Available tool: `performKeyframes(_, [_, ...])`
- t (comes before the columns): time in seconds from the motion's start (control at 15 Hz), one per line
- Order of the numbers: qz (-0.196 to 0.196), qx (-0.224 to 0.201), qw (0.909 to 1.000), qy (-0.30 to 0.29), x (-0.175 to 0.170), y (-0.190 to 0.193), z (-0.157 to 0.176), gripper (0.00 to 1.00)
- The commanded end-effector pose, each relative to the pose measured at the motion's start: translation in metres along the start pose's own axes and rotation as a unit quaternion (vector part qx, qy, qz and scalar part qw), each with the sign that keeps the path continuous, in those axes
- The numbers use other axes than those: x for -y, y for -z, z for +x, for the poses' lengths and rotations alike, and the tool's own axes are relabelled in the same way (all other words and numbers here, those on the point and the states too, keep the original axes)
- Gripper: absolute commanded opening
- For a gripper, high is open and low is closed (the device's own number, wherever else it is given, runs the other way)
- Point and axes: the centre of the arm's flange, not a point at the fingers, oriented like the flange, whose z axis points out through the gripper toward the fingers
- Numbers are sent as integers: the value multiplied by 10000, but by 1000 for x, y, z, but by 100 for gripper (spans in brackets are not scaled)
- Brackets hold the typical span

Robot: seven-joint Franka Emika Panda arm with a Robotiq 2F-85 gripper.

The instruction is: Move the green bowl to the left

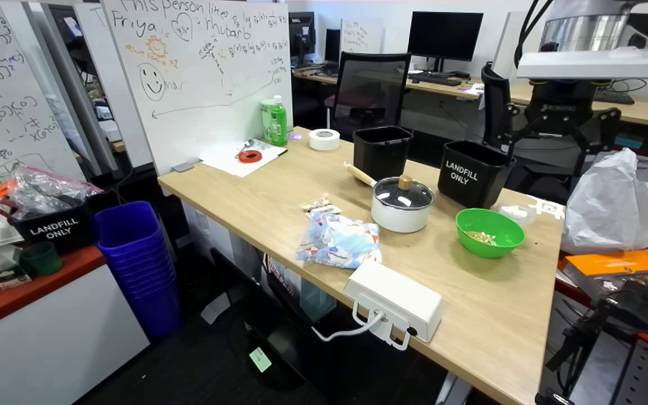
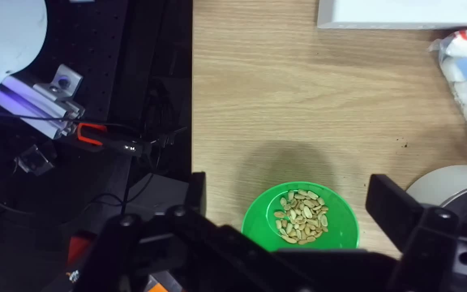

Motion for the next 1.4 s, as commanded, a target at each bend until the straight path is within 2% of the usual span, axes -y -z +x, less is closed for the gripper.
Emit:
performKeyframes(0.0, [6, 83, 9997, -208, -2, -9, 7, 100])
performKeyframes(0.13, [1, 151, 9991, -407, -2, -19, 12, 100])
performKeyframes(0.47, [31, 141, 9988, -473, -2, -17, 12, 100])
performKeyframes(0.6, [16, 131, 9968, -790, 1, -26, 16, 100])
performKeyframes(0.73, [-2, 174, 9911, -1322, 0, -41, 25, 100])
performKeyframes(0.87, [-204, 342, 9824, -1826, -2, -59, 35, 100])
performKeyframes(1.13, [-745, 503, 9547, -2838, -8, -103, 54, 100])
performKeyframes(1.2, [-675, 415, 9645, -2517, -15, -92, 47, 100])
performKeyframes(1.33, [-831, 441, 9580, -2710, -15, -106, 51, 100])
